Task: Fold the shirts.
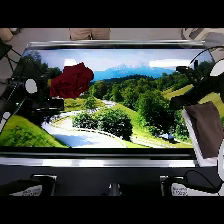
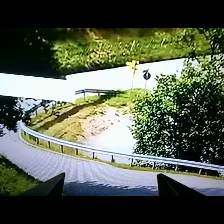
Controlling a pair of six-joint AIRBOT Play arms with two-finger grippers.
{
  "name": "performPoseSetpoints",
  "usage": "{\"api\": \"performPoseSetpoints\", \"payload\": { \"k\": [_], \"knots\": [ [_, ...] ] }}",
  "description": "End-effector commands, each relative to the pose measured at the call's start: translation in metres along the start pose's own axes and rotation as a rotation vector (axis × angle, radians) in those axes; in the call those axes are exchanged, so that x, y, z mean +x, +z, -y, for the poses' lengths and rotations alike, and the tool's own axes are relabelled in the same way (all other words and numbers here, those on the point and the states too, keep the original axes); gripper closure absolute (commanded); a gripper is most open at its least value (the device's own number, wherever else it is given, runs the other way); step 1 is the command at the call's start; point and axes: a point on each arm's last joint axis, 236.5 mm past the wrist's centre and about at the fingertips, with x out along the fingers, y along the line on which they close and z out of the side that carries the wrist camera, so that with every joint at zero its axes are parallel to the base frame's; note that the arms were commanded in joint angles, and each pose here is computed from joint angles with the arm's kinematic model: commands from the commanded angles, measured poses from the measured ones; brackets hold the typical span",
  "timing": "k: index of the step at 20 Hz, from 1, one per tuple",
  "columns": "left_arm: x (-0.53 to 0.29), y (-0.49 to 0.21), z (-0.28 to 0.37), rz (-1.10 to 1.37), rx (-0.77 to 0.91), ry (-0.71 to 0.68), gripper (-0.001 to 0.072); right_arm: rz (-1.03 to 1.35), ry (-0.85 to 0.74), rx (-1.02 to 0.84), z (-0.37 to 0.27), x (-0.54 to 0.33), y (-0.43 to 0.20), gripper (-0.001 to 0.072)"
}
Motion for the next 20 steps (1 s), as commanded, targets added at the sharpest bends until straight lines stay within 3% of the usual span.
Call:
{"api": "performPoseSetpoints", "payload": {
  "k": [1, 14, 20],
  "knots": [
    [0.0, 0.0, 0.0, 0.001, 0.0, 0.0, 0.0031, -0.001, 0.001, 0.0, 0.0, 0.0, 0.0, 0.0045],
    [0.0, 0.0, 0.0, 0.001, -0.001, -0.001, 0.0031, 0.0, 0.001, 0.0, 0.0, 0.0, 0.0, 0.0045],
    [0.0, 0.031, 0.008, 0.127, 0.001, -0.03, 0.0032, 0.052, -0.031, 0.0, 0.007, 0.0, 0.013, 0.0046]
  ]
}}
